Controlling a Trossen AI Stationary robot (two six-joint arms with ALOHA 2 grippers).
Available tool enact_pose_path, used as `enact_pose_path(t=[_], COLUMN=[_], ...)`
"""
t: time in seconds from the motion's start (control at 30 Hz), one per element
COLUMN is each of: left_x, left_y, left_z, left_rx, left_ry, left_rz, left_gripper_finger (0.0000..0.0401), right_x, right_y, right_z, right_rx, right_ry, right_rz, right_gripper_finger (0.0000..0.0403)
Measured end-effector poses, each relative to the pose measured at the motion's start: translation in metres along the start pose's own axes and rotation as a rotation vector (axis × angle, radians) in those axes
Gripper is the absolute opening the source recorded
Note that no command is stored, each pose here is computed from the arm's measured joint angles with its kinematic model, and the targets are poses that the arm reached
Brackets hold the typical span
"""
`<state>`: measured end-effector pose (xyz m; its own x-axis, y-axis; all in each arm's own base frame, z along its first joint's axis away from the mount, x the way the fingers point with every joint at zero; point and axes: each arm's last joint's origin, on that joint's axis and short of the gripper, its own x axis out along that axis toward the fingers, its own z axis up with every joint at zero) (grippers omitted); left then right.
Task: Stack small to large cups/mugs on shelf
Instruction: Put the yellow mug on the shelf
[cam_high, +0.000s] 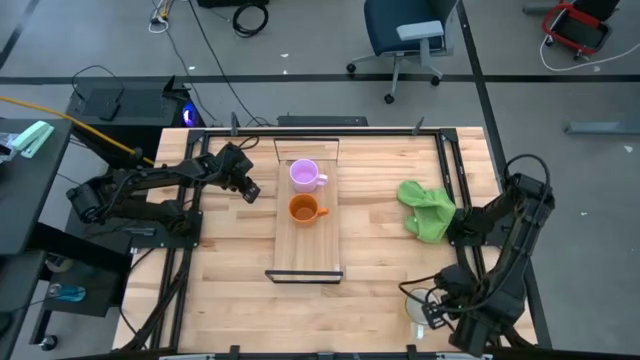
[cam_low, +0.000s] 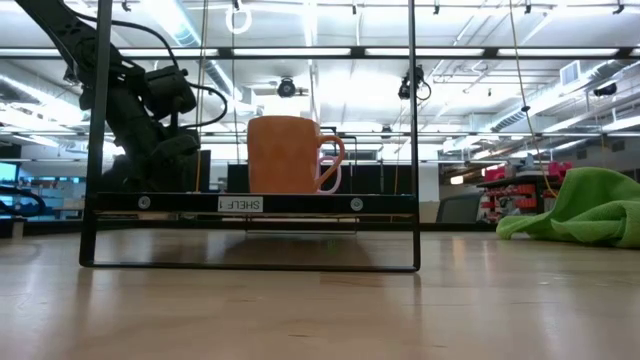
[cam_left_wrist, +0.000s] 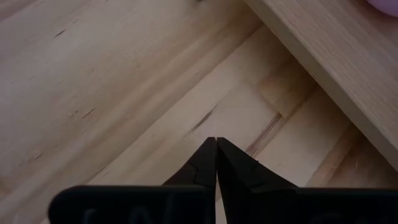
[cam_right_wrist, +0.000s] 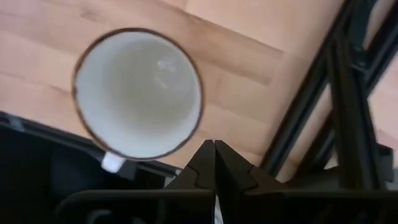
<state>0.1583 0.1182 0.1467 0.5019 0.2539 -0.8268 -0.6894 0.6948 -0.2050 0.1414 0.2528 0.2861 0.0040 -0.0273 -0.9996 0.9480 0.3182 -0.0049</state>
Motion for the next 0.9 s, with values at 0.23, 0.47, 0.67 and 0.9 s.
enact_pose_path(t=[0.23, 0.47, 0.67, 0.9], left_x=[0.0, 0.0, 0.0, 0.0], left_y=[0.0, 0.0, 0.0, 0.0], left_z=[0.0, 0.0, 0.0, 0.0], left_rx=[0.0, 0.001, 0.001, -0.001], left_ry=[0.0, 0.0, 0.0, 0.0], left_rz=[0.0, 0.0, 0.0, 0.0], left_gripper_finger=[0.0024, 0.0016, 0.0015, 0.0024], right_x=[0.0, 0.002, 0.018, 0.019], right_y=[0.007, 0.01, 0.007, 0.006], right_z=[0.006, 0.012, 0.015, 0.012], right_rx=[0.015, 0.025, 0.042, 0.04], right_ry=[-0.027, -0.041, -0.05, -0.038], right_rz=[0.037, 0.021, -0.026, -0.028], right_gripper_finger=[0.004, 0.0082, 0.0099, 0.0099])
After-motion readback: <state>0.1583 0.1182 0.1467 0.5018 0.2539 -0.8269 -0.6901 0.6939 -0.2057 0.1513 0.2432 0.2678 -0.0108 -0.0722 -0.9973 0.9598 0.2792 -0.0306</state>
